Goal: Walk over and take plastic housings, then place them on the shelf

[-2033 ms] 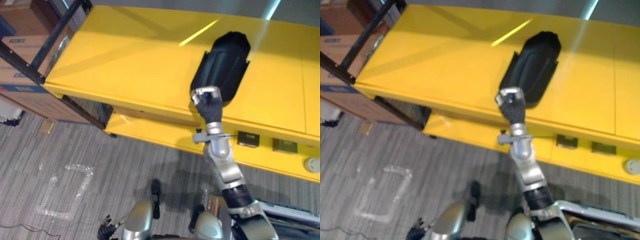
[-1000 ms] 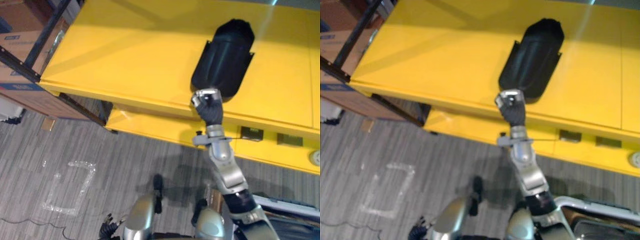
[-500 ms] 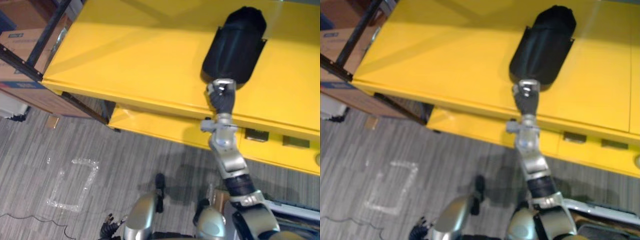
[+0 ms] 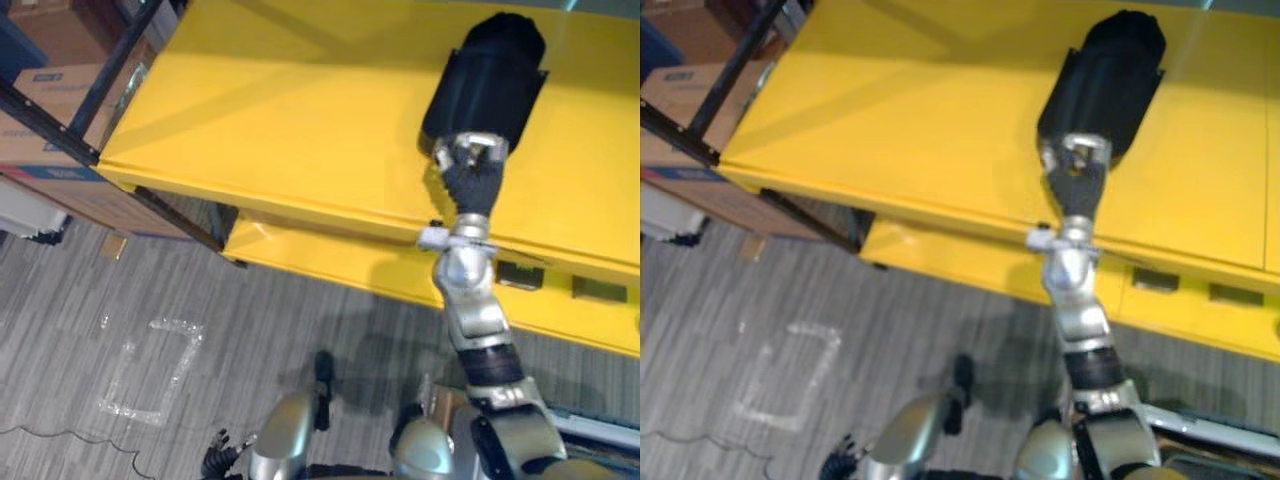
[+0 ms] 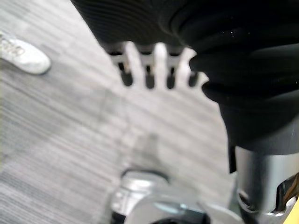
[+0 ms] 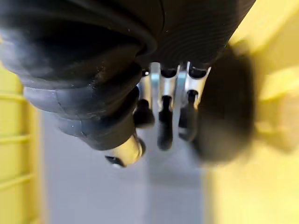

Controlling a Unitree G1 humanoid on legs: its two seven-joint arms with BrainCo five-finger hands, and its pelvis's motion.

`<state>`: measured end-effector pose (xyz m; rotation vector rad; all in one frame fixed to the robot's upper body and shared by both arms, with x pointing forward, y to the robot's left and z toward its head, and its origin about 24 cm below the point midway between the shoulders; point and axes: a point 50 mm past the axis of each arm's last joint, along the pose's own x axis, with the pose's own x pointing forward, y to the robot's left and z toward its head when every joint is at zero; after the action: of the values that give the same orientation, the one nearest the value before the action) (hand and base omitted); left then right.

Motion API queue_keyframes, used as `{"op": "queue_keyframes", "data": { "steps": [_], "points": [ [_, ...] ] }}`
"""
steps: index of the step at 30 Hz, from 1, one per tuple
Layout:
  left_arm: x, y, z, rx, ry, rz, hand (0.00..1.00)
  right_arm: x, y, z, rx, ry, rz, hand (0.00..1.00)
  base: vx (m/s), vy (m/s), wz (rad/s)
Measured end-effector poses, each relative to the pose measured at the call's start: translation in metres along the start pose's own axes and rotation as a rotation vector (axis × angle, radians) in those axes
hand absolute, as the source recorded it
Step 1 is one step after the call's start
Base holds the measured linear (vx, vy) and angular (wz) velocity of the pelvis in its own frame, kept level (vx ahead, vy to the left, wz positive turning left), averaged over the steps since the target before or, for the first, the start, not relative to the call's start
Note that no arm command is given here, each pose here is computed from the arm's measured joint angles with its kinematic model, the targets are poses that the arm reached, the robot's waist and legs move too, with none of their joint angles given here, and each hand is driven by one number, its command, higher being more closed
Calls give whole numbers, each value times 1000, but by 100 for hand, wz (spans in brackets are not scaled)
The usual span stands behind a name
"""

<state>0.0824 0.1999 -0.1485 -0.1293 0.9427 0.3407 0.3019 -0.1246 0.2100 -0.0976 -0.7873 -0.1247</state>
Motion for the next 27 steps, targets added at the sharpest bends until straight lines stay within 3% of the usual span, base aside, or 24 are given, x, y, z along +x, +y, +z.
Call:
{"op": "queue_keyframes", "data": {
  "steps": [3, 6, 11, 15, 20, 27],
  "points": [
    [0, 0, 1, -1, -7, 0, 0, -4, 29, 31, 102, -136, 185, 0, 41, -24, 1],
    [0, 0, 1, -1, -8, 0, 0, -7, 44, 37, 150, -148, 263, 0, 22, -18, 5],
    [0, 1, -2, -1, 6, 8, 0, -8, 61, 26, 213, 13, 339, 0, -7, 4, 0],
    [0, 3, -4, 0, 15, 15, 0, -12, 83, -4, 171, 200, 384, 0, -34, 6, 4],
    [0, 3, -4, 3, 21, 16, 0, -20, 94, -50, 80, 452, 328, 0, -12, -3, 10],
    [-1, 0, -8, 29, 48, 1, 0, 4, 79, -65, 45, 520, 105, 0, -32, 2, 5]
  ]
}}
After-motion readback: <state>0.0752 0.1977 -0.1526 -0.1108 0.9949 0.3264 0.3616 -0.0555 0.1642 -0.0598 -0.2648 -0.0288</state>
